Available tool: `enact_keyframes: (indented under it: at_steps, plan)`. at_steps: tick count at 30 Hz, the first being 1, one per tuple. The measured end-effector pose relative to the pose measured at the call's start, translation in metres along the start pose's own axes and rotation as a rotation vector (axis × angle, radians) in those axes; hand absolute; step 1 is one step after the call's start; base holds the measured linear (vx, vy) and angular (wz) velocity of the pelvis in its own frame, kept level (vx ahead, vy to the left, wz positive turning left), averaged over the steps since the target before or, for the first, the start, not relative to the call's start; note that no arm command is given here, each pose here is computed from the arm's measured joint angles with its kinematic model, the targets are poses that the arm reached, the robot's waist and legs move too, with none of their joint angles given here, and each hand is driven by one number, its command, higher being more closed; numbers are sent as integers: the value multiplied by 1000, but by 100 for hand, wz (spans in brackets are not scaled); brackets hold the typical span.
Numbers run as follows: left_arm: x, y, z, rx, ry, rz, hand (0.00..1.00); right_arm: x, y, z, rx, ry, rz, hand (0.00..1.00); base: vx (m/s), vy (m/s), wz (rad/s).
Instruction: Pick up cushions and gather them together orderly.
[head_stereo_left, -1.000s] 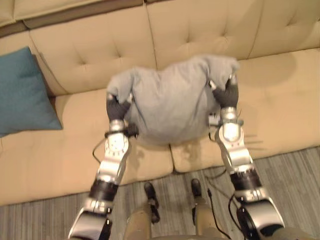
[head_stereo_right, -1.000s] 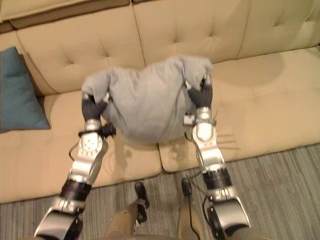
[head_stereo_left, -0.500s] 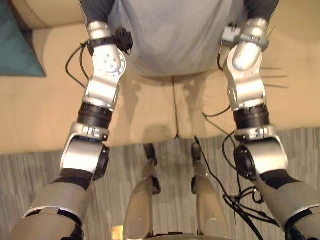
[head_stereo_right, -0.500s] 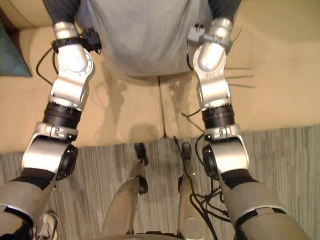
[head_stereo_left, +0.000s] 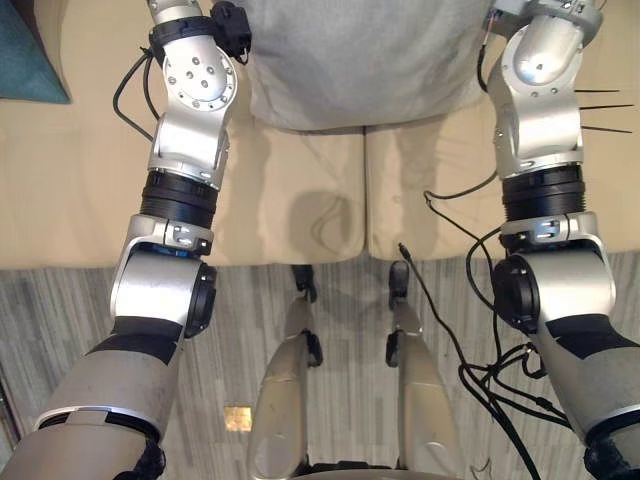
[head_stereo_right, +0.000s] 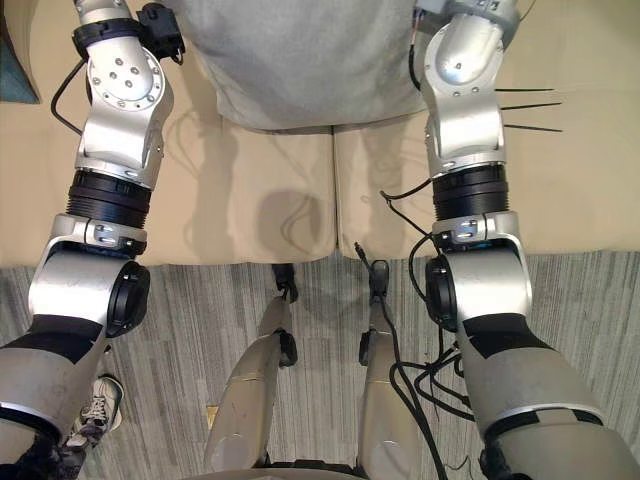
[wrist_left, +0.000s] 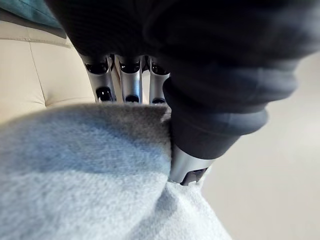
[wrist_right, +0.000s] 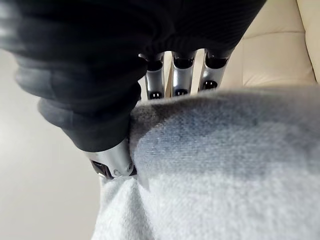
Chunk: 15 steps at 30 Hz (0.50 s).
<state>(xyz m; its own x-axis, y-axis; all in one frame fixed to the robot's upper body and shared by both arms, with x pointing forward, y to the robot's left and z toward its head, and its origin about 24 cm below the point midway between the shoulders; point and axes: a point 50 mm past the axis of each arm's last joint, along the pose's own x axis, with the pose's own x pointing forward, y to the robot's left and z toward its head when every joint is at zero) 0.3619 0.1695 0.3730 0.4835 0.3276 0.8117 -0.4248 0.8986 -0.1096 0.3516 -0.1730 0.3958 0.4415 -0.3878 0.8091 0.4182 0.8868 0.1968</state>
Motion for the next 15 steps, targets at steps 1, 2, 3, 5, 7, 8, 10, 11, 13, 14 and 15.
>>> enact_keyframes:
  at_steps: [1, 2, 3, 5, 7, 8, 10, 11, 13, 14, 15]
  plan:
    - [3, 8, -3, -6, 14, 7, 0, 4, -7, 0, 9, 4, 1, 0, 0, 0, 0]
    - [3, 15, -6, 7, 19, 5, 0, 7, -13, 1, 1, 0, -2, 0, 0, 0, 0]
    - [5, 26, -11, 6, 39, 3, 0, 11, -22, 2, 14, -3, -9, 0, 0, 0, 0]
    - [5, 46, -21, -9, 81, 18, 0, 17, -38, 9, 51, -23, -16, 0, 0, 0, 0]
    - [0, 69, -35, 12, 129, 33, 0, 18, -62, 9, 45, -44, -30, 0, -24, -3, 5]
    - [-2, 75, -40, 12, 145, 36, 0, 17, -68, 7, 46, -37, -35, 0, -27, -21, 3]
    - [-9, 96, -52, -11, 196, 69, 0, 11, -90, -2, 66, -8, -67, 0, -16, -41, 2]
    - [-21, 109, -62, -10, 228, 91, 0, 0, -102, -13, 60, 20, -85, 0, -11, -49, 1]
    - [-46, 120, -77, 15, 274, 81, 0, -20, -118, -30, 31, 74, -92, 0, 1, -64, -2]
    - [-75, 125, -92, 23, 333, 55, 0, -43, -132, -48, -17, 132, -76, 0, 14, -65, 0]
    - [-88, 125, -98, 24, 363, 47, 0, -53, -137, -54, -34, 159, -70, 0, 23, -67, 3]
